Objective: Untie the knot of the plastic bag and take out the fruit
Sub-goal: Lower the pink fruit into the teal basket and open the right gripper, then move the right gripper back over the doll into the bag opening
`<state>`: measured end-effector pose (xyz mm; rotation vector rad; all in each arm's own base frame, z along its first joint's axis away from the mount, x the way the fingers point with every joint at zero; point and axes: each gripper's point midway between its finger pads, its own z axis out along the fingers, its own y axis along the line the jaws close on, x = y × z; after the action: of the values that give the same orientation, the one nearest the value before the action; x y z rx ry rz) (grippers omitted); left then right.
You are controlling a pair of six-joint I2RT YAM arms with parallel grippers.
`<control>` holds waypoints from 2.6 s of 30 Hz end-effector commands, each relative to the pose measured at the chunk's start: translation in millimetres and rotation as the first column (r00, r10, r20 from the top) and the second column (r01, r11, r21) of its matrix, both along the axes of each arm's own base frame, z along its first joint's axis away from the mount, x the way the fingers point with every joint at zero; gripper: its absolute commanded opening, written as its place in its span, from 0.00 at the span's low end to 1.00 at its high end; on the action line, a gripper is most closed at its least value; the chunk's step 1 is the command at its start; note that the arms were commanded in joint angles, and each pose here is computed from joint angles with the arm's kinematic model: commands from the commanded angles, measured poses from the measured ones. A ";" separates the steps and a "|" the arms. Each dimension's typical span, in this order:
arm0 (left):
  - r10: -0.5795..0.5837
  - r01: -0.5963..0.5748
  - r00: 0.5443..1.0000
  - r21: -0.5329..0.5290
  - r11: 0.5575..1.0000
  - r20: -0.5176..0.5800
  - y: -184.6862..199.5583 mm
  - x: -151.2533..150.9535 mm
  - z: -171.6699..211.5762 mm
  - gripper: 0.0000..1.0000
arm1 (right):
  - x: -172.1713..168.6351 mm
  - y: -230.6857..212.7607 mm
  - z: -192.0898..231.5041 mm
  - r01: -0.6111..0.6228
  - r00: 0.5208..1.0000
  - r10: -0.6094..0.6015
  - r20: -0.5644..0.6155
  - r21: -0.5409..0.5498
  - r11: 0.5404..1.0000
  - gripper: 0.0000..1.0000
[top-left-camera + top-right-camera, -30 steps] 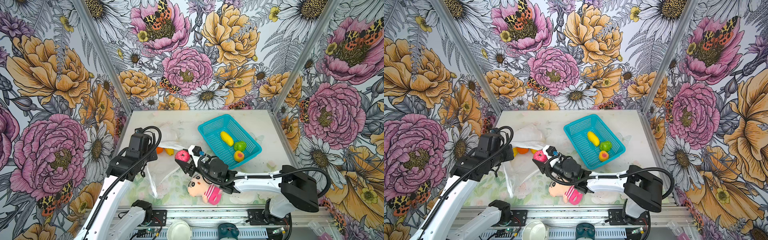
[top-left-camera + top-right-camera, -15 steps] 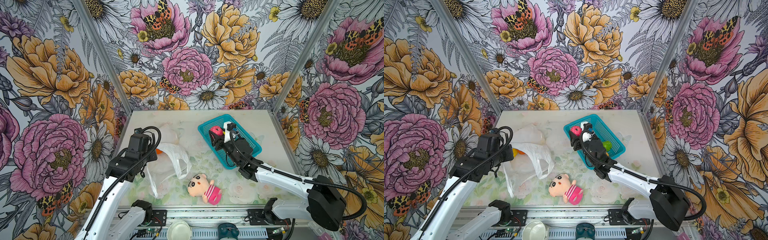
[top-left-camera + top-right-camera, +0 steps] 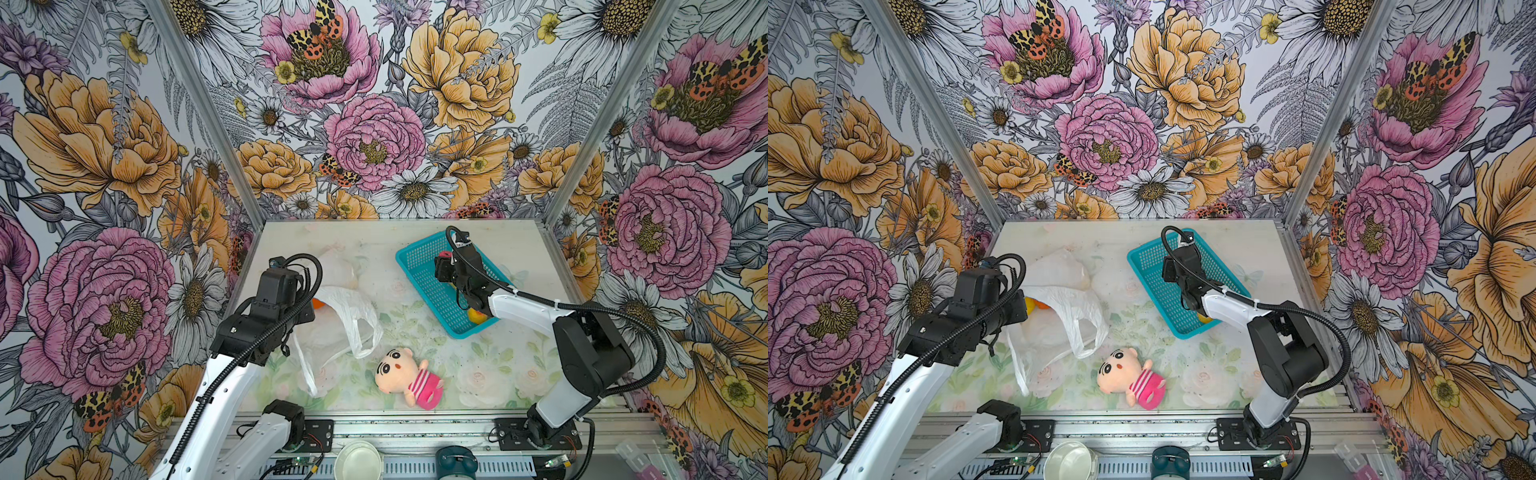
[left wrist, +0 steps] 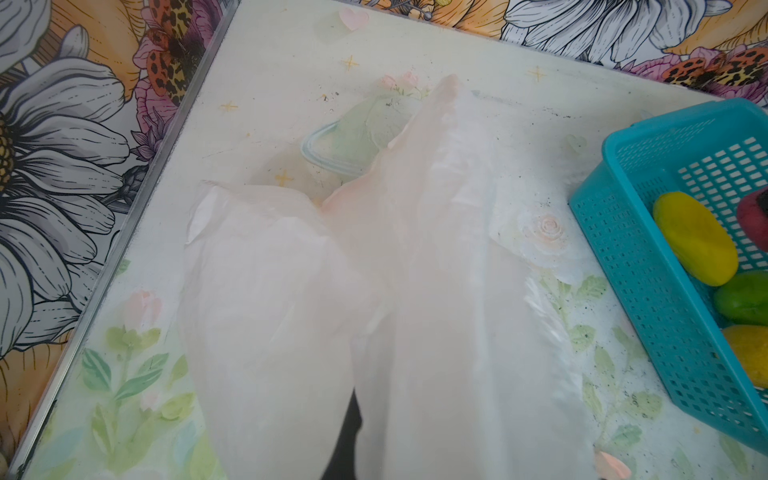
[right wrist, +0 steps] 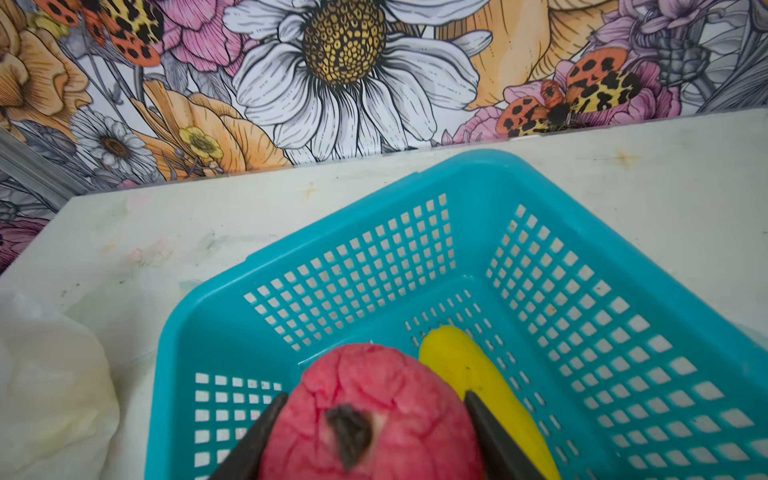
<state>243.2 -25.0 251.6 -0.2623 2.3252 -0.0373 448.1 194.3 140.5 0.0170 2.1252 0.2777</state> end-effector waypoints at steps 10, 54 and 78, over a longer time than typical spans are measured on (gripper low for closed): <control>0.016 -0.016 0.999 0.001 1.000 0.038 2.6 0.0 6.4 0.00 | 25.1 1.7 -37.5 0.032 0.992 -0.042 -0.117 -0.081 0.996 0.45; 0.011 -0.011 0.999 0.002 1.000 0.040 1.5 -0.7 6.6 0.00 | -219.1 193.3 117.6 -0.679 0.539 0.729 0.422 -0.295 0.673 0.54; 0.010 -0.010 0.999 0.002 1.000 0.042 1.3 -1.2 7.0 0.00 | -301.4 298.1 72.6 -0.802 0.260 0.921 0.290 -0.466 0.373 0.35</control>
<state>241.2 -24.7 254.9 -0.2584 2.3096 -0.0358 157.1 472.3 207.3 -1.2870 1.4113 0.5638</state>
